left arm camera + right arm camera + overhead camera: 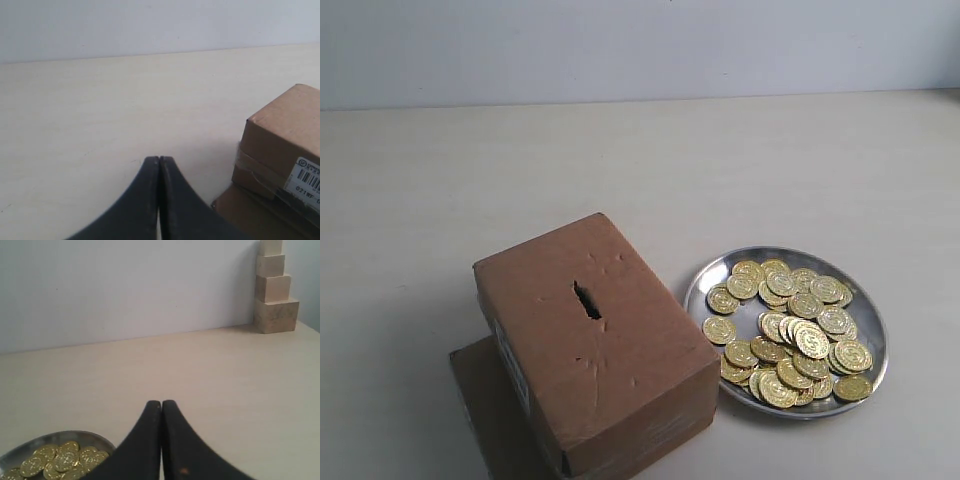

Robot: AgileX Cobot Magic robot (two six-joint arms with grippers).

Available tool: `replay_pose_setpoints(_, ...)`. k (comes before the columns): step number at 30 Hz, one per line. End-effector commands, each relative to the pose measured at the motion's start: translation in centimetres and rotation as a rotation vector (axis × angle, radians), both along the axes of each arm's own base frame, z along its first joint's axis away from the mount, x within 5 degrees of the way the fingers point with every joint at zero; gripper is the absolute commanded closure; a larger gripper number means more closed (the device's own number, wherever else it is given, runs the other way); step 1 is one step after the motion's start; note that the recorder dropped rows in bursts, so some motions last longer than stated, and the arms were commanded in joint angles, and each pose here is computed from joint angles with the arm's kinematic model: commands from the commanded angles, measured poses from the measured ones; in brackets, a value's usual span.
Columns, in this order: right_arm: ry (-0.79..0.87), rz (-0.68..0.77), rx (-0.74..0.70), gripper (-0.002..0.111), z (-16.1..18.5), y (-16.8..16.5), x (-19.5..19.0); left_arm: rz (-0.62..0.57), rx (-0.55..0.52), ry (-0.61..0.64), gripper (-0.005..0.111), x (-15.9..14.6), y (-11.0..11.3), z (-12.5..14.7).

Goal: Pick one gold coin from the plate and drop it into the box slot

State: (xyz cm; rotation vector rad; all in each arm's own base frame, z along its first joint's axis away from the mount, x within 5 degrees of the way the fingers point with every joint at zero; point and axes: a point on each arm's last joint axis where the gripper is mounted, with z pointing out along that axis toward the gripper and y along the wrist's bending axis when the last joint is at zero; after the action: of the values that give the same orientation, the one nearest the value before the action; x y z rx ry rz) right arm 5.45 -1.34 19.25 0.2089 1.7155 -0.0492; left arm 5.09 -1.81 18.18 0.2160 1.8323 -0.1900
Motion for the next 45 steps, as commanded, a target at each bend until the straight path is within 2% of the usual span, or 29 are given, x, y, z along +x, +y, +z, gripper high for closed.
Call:
replay_pose_setpoints(1, 0.018, -0.001, -0.081, 0.108, -0.2, -0.1, -0.1, 0.005, -0.011, -0.012, 0.107, 0.0, 0.0, 0.0)
replay_pose_setpoints(12, 0.052, 0.190, -0.225, 0.108, -0.4, 1.4, 0.0, 0.005, -0.013, -0.012, 0.107, 0.0, 0.0, 0.0)
replay_pose_setpoints(25, 0.068, 0.167, -0.154, 0.108, -0.6, 1.2, 0.0, 0.005, -0.011, -0.012, 0.107, 0.0, 0.0, 0.0)
replay_pose_setpoints(45, 0.067, 0.155, -0.139, 0.108, -0.6, 1.2, 0.0, 0.005, -0.011, -0.012, 0.107, 0.0, 0.0, 0.0)
